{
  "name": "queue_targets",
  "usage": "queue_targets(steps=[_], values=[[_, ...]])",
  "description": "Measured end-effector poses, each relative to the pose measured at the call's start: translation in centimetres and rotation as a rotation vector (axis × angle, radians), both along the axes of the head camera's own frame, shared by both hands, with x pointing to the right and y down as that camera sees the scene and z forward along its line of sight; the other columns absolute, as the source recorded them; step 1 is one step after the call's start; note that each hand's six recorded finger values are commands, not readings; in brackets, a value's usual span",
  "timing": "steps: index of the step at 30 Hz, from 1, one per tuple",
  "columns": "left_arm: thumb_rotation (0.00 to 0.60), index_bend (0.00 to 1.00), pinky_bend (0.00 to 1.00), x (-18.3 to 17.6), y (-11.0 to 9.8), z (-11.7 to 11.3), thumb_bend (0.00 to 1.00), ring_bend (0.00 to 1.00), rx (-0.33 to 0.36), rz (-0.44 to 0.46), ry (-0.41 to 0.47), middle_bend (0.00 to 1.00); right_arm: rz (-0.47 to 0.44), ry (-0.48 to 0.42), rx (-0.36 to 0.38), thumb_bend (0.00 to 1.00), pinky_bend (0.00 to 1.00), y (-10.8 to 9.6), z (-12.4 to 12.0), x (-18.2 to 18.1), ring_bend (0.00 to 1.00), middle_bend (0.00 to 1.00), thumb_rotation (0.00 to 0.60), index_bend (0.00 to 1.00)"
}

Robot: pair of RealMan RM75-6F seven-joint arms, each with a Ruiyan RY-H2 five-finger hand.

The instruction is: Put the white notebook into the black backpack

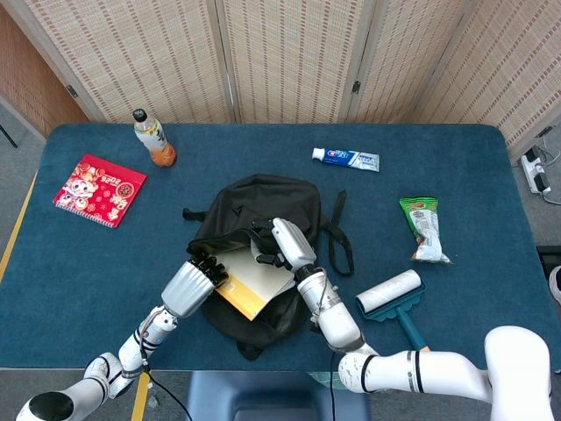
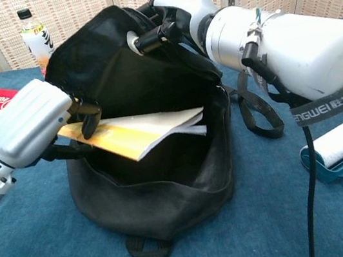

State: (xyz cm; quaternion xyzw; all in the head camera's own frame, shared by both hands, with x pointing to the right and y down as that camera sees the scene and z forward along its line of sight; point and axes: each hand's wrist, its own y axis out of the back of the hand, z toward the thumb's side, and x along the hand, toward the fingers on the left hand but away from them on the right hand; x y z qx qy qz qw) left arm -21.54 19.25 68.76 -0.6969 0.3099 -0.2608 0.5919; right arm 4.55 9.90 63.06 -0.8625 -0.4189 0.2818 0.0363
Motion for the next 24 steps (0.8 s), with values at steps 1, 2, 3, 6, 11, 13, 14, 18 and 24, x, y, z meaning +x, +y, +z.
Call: queue_targets(steps=[1, 2, 3, 6, 11, 13, 14, 18, 24], values=[[0.6, 0.76, 0.55, 0.2, 0.3, 0.2, 0.5, 0.6, -0.004, 0.007, -0.012, 0.72, 0.001, -0.001, 0.001, 0.69, 0.23, 0.0, -0.1, 0.0, 0.38, 0.5, 0.6, 0.8], [0.6, 0.76, 0.55, 0.5, 0.6, 0.5, 0.5, 0.6, -0.01, 0.014, -0.024, 0.72, 0.002, -0.003, 0.003, 0.69, 0.23, 0.0, -0.1, 0.0, 0.38, 0.5, 0.6, 0.8], [0.6, 0.76, 0.55, 0.9, 0.9, 0.8, 0.5, 0.6, -0.019, 0.023, -0.037, 0.72, 0.003, -0.005, 0.003, 0.69, 0.23, 0.0, -0.2, 0.0, 0.38, 0.5, 0.6, 0.8], [0.6, 0.76, 0.55, 1.9, 1.4, 1.6, 0.5, 0.6, -0.038, 0.036, -0.064, 0.73, 0.004, -0.011, 0.003, 0.69, 0.23, 0.2, -0.3, -0.1, 0.38, 0.5, 0.6, 0.8], [0.6, 0.75, 0.55, 3.0, 1.3, 2.8, 0.5, 0.6, -0.066, 0.032, -0.114, 0.73, 0.002, -0.018, -0.003, 0.69, 0.23, 0.4, -0.5, -0.3, 0.38, 0.5, 0.6, 0.8], [0.6, 0.75, 0.55, 3.5, 1.0, 3.2, 0.5, 0.6, -0.071, 0.029, -0.132, 0.72, -0.001, -0.02, -0.004, 0.69, 0.23, 0.6, -0.5, -0.4, 0.38, 0.5, 0.6, 0.8], [0.6, 0.75, 0.55, 3.8, 0.8, 3.3, 0.5, 0.6, -0.072, 0.028, -0.138, 0.72, -0.003, -0.022, -0.004, 0.69, 0.23, 0.6, -0.5, -0.4, 0.38, 0.5, 0.6, 0.8], [0.6, 0.75, 0.55, 4.9, 0.4, 3.3, 0.5, 0.6, -0.067, 0.035, -0.149, 0.72, -0.002, -0.03, -0.002, 0.69, 0.23, 0.7, -0.6, -0.6, 0.38, 0.5, 0.6, 0.8], [0.6, 0.75, 0.55, 6.1, -0.4, 3.8, 0.5, 0.6, -0.072, 0.047, -0.176, 0.72, -0.008, -0.05, -0.003, 0.69, 0.23, 1.0, -1.0, -0.9, 0.38, 0.5, 0.6, 0.8]])
